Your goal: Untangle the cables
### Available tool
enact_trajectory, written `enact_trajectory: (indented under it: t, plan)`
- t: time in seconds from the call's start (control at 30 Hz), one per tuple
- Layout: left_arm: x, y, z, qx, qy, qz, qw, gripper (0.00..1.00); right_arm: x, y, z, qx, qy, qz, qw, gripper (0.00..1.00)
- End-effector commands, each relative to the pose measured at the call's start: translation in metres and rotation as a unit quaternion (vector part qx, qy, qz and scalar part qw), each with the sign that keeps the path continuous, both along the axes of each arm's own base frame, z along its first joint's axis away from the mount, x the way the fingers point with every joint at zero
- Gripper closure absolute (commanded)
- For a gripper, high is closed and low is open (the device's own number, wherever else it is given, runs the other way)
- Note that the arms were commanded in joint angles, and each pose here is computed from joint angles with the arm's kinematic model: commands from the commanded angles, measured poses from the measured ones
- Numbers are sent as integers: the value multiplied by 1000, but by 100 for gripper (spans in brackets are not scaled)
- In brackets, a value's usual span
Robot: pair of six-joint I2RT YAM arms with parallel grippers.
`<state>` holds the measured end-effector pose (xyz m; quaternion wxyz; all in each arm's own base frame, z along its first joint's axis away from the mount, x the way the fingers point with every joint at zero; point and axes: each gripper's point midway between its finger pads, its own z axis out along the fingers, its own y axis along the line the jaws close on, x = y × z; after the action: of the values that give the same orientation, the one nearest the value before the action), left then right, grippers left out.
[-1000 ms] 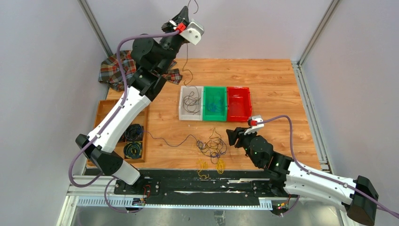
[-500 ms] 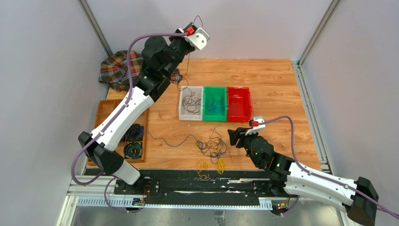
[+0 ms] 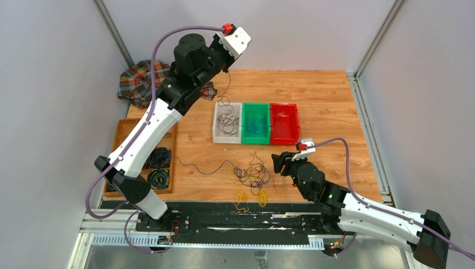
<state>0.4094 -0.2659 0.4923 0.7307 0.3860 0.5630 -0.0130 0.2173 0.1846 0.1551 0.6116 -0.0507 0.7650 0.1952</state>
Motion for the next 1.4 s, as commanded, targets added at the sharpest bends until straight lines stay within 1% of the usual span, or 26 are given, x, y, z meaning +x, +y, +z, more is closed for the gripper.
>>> enact_trajectory:
  t: [0.0,0.1,0.17,0.3,0.43,0.57,0.73,0.9,1.0,1.07,1.13,1.2,1.37]
  plan:
    - [-23,-22,-23,1,71,-45,996,100,2,-4,5,0,-7,-14,1000,47]
    - [-31,-26,-38,8,96,-53,994,100,3,-4,3,-1,-5,-16,1000,47]
    - [-30,-23,-54,17,114,-44,992,100,3,-4,2,-3,-4,-16,1000,47]
    - [-33,-22,-93,61,153,-46,985,99,3,-7,-1,-7,-3,-20,1000,47]
    - [-32,-18,-124,81,180,-39,980,99,4,-9,-2,-8,-3,-25,1000,47]
    - [-23,-10,-150,96,200,-20,975,100,5,-9,-3,-11,-2,-27,1000,47]
    - [-2,-1,-179,94,219,-1,971,99,8,-10,-6,-19,2,-31,999,47]
    - [22,1,-209,64,265,15,962,99,11,-12,-7,-25,4,-39,999,47]
    - [34,-8,-223,35,297,14,954,99,14,-16,-8,-24,5,-47,999,46]
    - [32,-24,-227,7,324,-9,946,100,15,-17,-9,-19,8,-50,999,46]
    - [29,-43,-219,-28,346,-36,937,99,17,-18,-11,-18,12,-52,998,46]
    - [22,-58,-216,-45,360,-54,930,99,18,-19,-13,-18,16,-53,998,46]
    - [11,-74,-224,-90,389,-73,914,99,18,-20,-16,-15,21,-54,998,46]
